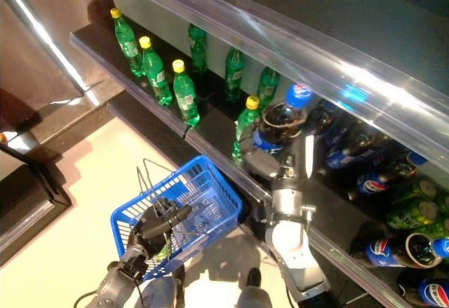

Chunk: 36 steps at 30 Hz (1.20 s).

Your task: Pick up the drink and place into the basket.

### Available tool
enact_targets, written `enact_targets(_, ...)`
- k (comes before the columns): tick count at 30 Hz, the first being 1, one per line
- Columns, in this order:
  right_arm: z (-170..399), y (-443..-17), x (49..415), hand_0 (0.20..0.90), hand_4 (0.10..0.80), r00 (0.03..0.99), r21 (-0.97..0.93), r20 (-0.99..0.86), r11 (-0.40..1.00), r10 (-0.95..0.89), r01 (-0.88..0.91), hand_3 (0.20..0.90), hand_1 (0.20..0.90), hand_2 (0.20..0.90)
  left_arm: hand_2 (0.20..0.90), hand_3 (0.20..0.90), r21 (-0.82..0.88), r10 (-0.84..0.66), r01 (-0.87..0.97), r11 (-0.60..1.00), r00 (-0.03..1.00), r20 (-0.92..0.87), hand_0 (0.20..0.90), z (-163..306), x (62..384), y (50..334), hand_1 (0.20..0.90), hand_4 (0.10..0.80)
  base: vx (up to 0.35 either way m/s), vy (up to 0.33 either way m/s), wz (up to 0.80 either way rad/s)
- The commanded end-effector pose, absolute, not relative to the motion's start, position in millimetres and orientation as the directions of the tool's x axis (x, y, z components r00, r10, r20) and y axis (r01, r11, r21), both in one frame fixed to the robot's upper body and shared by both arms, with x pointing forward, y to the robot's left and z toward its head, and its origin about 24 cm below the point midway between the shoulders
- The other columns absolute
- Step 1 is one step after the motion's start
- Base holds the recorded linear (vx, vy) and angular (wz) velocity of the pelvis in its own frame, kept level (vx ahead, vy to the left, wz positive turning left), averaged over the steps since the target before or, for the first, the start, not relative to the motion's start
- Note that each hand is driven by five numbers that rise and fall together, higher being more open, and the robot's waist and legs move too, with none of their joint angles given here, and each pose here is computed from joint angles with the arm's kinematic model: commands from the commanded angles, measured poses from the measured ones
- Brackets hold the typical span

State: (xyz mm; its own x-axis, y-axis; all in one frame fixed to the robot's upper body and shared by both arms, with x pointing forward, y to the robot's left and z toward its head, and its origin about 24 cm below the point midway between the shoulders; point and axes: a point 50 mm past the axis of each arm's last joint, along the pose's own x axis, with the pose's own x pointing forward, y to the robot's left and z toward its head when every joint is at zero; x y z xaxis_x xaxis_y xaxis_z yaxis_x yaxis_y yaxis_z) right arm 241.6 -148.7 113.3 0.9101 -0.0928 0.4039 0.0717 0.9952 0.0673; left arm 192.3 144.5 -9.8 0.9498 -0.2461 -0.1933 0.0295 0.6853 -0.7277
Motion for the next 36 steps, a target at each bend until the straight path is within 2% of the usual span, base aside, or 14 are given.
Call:
enact_targets(1,176,-137,232,0.3,0.1,0.721,0.101,0.693,0.991,-0.006,-0.088,0.2,0.3,0.3,0.3,0.2,-0.638,-0.4,0.605,0.477,0.796,0.455,0.3,104,210,114,0.3,0.1,-0.028,0.056,0.17)
enact_targets(13,159,-114,239,0.3,0.1,0.808,0.16,0.586,0.969,0.059,-0.186,0.2,0.3,0.3,0.3,0.2,-0.627,-0.466,0.671,0.396,0.735,0.493,0.3,114,206,99,0.3,0.1,-0.008,0.041,0.05)
enact_targets(25,159,-82,245,0.3,0.1,0.832,0.241,0.545,0.933,0.098,-0.267,0.2,0.3,0.3,0.3,0.2,-0.608,-0.522,0.712,0.351,0.688,0.504,0.3,117,203,80,0.3,0.1,-0.005,0.028,0.06)
enact_targets(32,153,-69,250,0.3,0.1,0.854,0.204,0.5,0.94,0.139,-0.273,0.2,0.3,0.3,0.3,0.2,-0.613,-0.551,0.726,0.312,0.664,0.505,0.3,116,202,71,0.3,0.1,0.006,0.034,0.05)
enact_targets(36,130,-61,252,0.3,0.1,0.882,0.081,0.427,0.963,0.199,-0.257,0.2,0.3,0.3,0.3,0.2,-0.596,-0.579,0.762,0.253,0.613,0.538,0.3,119,197,65,0.3,0.1,0.01,0.03,0.1)
